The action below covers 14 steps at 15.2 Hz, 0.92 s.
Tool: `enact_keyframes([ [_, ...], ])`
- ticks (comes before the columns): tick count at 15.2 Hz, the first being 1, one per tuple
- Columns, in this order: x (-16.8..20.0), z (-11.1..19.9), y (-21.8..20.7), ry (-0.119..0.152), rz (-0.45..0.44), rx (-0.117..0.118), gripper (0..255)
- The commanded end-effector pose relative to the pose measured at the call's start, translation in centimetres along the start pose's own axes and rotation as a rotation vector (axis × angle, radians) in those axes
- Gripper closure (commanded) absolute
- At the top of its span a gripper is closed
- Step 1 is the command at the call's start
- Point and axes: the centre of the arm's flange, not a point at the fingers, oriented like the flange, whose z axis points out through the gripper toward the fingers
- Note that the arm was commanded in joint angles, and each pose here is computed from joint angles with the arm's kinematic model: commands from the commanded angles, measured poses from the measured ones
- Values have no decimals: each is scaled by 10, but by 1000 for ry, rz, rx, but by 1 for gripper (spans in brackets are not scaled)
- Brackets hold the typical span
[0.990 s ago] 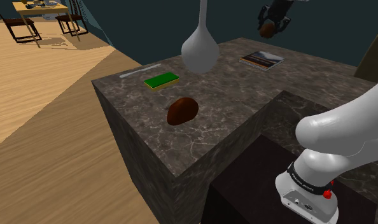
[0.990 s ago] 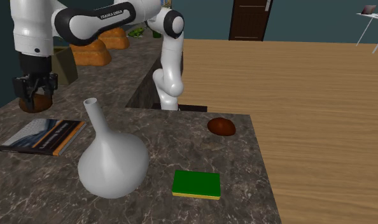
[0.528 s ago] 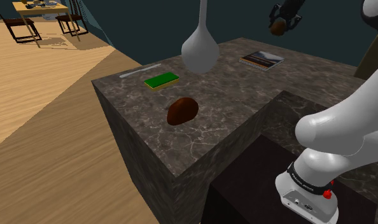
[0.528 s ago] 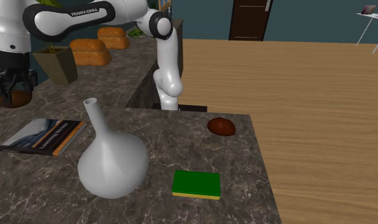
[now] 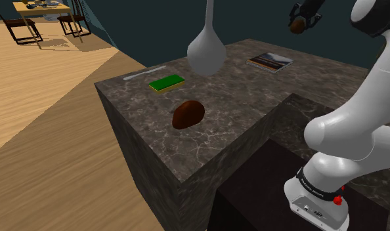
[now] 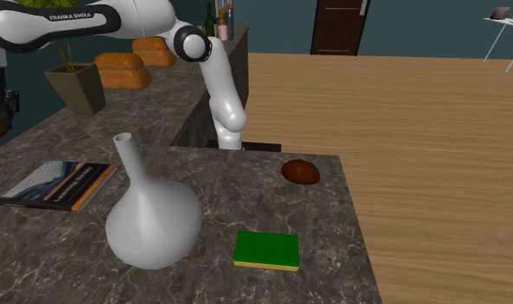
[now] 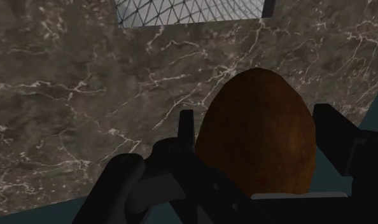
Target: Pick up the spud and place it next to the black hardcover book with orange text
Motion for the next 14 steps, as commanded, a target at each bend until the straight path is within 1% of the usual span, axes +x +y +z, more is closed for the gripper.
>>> enact_keyframes([
  [1, 25, 6, 5, 0, -1, 0, 255],
  [7, 104, 17, 21, 0, -1, 0, 255],
  [14, 97, 51, 32, 0, -1, 0, 255],
])
